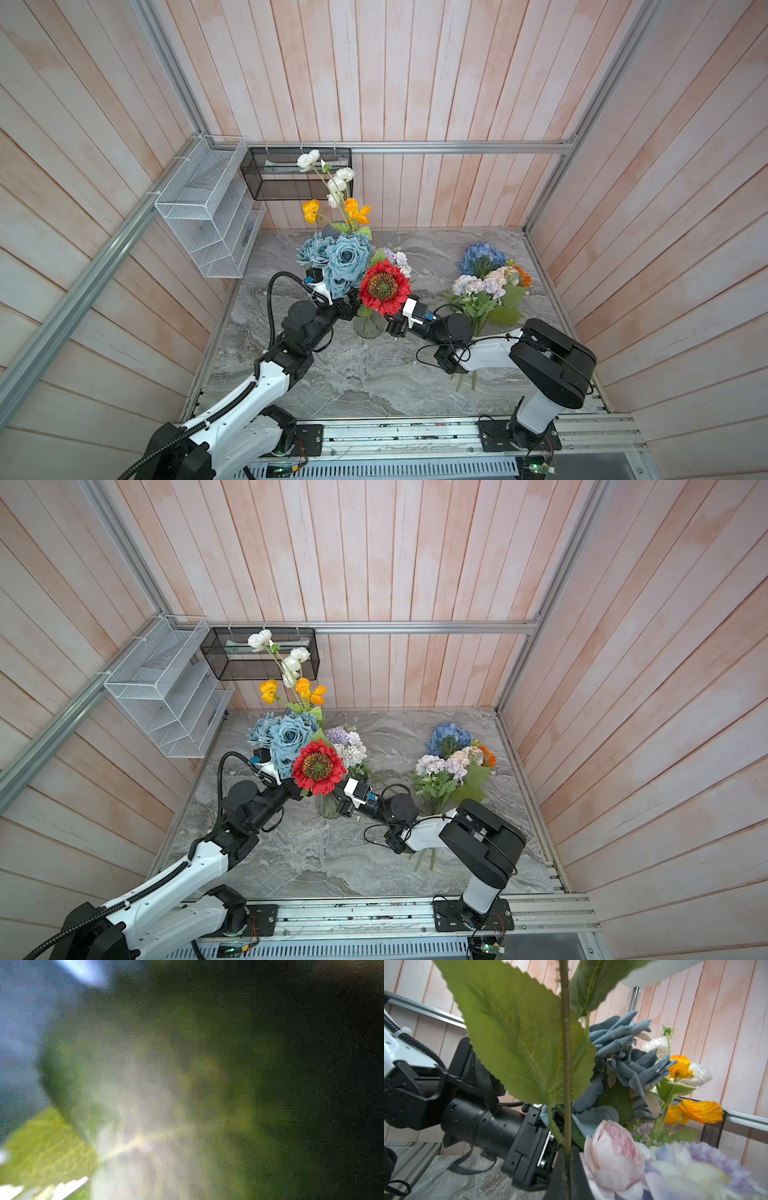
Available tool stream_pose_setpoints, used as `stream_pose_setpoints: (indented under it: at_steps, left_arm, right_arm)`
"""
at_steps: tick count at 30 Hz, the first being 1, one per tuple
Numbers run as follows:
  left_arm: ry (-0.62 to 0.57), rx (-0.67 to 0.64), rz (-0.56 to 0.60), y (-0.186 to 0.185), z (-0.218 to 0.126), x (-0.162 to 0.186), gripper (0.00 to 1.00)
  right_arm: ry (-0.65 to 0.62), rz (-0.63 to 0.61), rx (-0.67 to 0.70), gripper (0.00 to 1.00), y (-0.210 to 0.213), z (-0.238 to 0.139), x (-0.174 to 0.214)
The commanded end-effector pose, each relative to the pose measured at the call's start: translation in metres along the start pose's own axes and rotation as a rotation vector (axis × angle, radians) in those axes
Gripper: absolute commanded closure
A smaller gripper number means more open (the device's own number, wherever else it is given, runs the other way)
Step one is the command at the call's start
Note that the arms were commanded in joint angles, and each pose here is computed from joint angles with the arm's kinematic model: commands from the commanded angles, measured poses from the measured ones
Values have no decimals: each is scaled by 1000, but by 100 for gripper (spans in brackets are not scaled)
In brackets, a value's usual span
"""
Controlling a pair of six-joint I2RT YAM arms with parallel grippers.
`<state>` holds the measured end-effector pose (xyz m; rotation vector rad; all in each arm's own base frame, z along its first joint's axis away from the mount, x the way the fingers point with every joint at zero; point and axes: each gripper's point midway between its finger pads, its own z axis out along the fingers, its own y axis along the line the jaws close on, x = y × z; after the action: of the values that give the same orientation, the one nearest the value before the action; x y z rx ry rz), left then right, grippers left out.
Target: Arrange the flowers into the vase
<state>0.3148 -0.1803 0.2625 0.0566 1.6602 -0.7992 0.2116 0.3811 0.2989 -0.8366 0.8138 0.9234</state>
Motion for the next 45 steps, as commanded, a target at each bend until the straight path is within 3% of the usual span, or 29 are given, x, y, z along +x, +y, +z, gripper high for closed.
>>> stream_pose_setpoints:
  at_steps: [1,3,9,14,17,28,45]
  left_arm:
    - [-21,-18,-3,4,-3,-3,0]
    - [-21,-21,-5,5,-4,-2,0]
    - [-24,-17,-10,5,-4,-3,0]
    - [-27,-15,-10,4,-5,-4,0]
    - [-29,-13,-11,3,-5,-5,0]
    - [-27,-21,-10,5,-6,-4,0]
    - [-28,-22,-4,6,-2,-6,0]
  right_arm:
    - [-74,9,31,92,-4,-8,-22]
    - [-59,9,37,88,-4,-11,-22]
    - [-34,2,44,61,-5,-15,-32]
    - [-18,-13,21,57,-1,-14,-41]
    - [-1,15,17,73,0,-13,-39]
    - [96,53,30,95,-4,-6,-18]
    - [385,87,75,100,-11,-7,6]
